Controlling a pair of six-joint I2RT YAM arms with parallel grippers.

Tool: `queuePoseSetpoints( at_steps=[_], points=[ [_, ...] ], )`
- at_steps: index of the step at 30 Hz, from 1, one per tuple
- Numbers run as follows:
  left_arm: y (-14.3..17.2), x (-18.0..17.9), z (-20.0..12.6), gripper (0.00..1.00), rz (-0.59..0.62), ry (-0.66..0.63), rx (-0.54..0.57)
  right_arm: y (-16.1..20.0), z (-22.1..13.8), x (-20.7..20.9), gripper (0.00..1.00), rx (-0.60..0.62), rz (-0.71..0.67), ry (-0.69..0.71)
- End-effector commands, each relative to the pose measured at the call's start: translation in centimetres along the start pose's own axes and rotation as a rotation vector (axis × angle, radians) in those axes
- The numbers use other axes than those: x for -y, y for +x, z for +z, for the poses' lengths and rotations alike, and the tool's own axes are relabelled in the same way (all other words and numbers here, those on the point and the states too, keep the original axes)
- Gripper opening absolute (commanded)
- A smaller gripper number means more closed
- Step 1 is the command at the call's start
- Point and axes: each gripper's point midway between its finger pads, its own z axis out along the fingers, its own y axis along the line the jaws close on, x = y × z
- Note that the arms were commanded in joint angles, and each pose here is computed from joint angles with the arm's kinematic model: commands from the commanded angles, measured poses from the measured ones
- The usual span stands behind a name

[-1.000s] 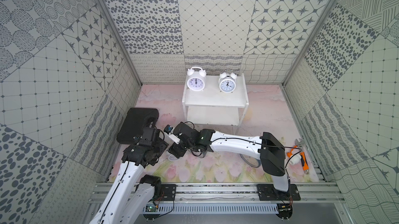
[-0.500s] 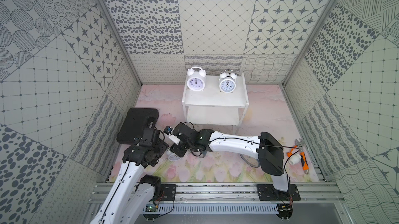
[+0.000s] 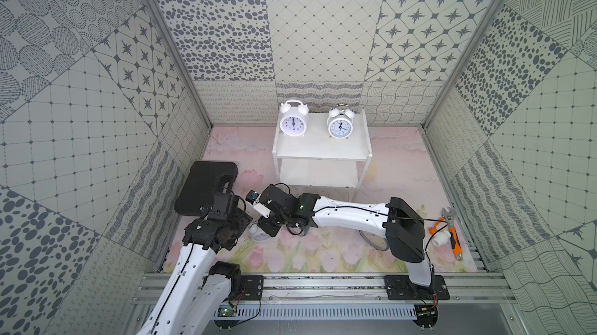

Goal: Place the alarm clocks on the shelf by style
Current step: Pick up the alarm from the center of the board.

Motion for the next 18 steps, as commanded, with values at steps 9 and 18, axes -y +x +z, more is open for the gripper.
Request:
queuePoseSetpoints(
  at_steps=[9,18],
  points=[
    [0.32,-0.14,0.30,0.74,0.003,0.009,-0.012,0.47,0.29,-0.11,0.16,-0.009,0.005,-0.011],
    [0.09,0.08,0.05,0.73,0.019,0.017,-0.001,0.30,0.17,-0.27,0.00,-0.003,0.006,-0.012]
  ],
)
